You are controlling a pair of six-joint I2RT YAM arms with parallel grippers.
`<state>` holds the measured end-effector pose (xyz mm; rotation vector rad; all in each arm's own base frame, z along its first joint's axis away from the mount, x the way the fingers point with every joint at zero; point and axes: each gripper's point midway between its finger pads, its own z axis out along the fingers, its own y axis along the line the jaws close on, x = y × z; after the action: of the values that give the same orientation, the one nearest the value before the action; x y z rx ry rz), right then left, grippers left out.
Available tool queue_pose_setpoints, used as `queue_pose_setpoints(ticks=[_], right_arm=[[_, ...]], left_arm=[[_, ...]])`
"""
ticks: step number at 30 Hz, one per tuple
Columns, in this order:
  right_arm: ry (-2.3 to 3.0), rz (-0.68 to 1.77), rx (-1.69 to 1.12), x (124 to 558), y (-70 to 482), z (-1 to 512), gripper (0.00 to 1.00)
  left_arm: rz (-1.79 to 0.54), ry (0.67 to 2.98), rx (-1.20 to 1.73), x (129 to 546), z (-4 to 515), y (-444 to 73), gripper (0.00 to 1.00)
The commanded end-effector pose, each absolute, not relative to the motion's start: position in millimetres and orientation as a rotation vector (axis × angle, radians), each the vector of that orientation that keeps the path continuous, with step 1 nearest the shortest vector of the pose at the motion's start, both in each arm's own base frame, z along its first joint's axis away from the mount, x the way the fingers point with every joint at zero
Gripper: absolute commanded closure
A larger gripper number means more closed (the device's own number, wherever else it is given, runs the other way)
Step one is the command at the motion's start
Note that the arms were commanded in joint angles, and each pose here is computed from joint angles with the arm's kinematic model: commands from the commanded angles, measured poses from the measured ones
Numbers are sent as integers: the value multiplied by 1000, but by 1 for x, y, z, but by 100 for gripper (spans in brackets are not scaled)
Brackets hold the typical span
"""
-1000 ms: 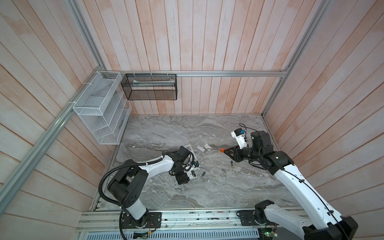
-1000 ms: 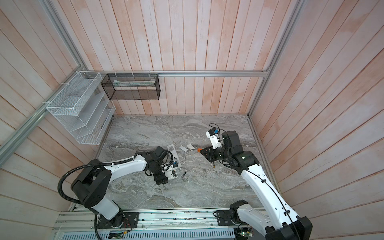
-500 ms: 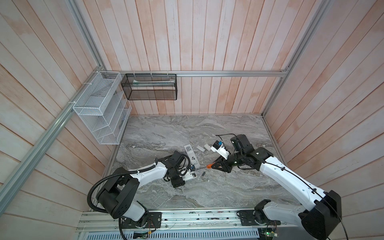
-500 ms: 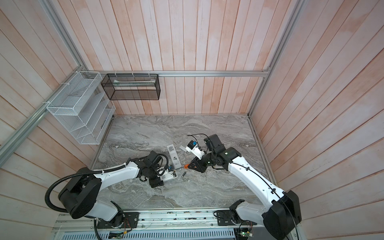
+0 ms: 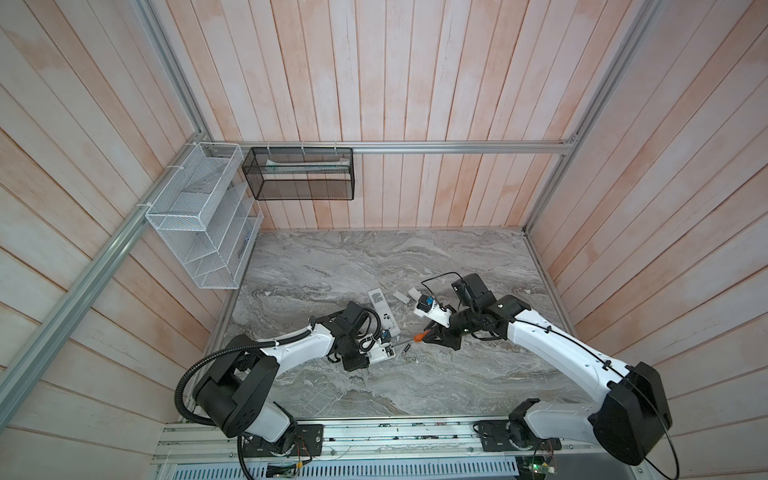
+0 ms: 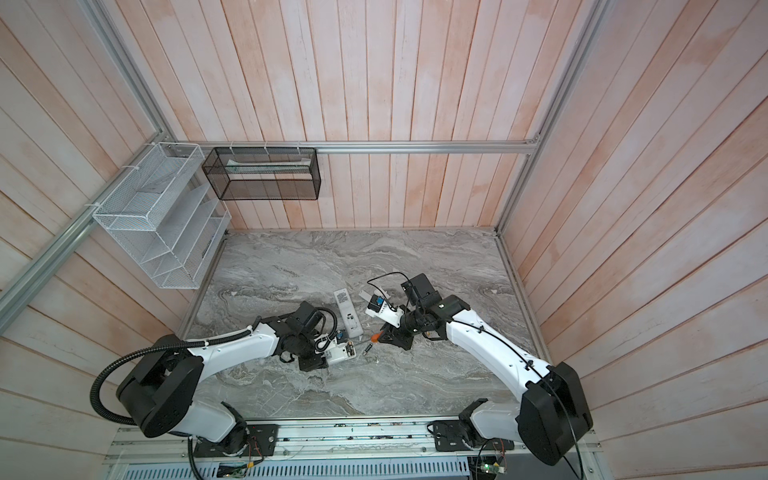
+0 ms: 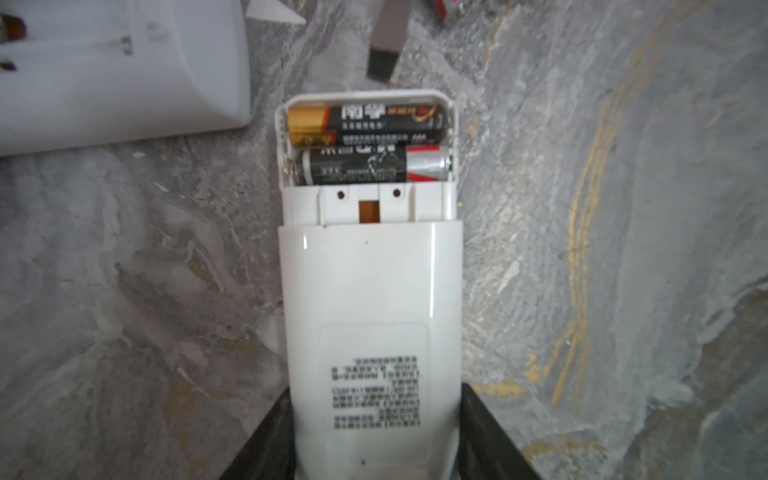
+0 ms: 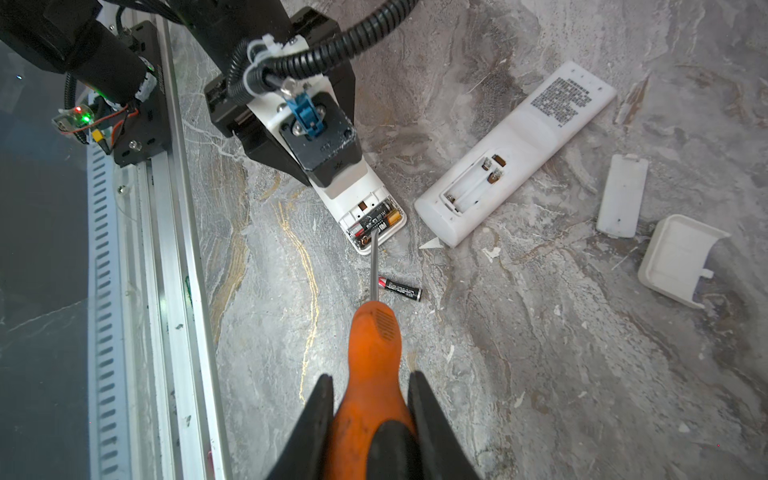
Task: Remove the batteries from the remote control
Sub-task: 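Pry the gold-topped battery out with the screwdriver in the right gripper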
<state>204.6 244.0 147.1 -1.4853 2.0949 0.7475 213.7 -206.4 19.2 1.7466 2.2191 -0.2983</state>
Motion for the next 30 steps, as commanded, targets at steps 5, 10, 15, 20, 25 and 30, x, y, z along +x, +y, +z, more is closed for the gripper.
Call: queue_pose_setpoints(ticks=[5, 10, 15, 20, 25, 30], right_arm=[[2037, 734, -1551, 205, 247, 144, 100], [2042, 750, -1549, 204, 249, 141, 100], [2055, 744, -1553, 204, 248, 136, 100], [2067, 724, -1557, 208, 247, 132, 100], [2072, 732, -1574, 209, 250, 127, 100], [2074, 714, -1597, 208, 249, 122, 100]], left_arm=[[-324, 2227, 1798, 209, 12, -208, 56], [-317, 2229, 1815, 208, 11, -209, 58], [-313, 2220, 1824, 208, 11, -210, 59], [-306, 2209, 1824, 208, 13, -210, 59], [-303, 2200, 1828, 207, 13, -209, 59], [-306, 2195, 1831, 207, 14, -210, 59]])
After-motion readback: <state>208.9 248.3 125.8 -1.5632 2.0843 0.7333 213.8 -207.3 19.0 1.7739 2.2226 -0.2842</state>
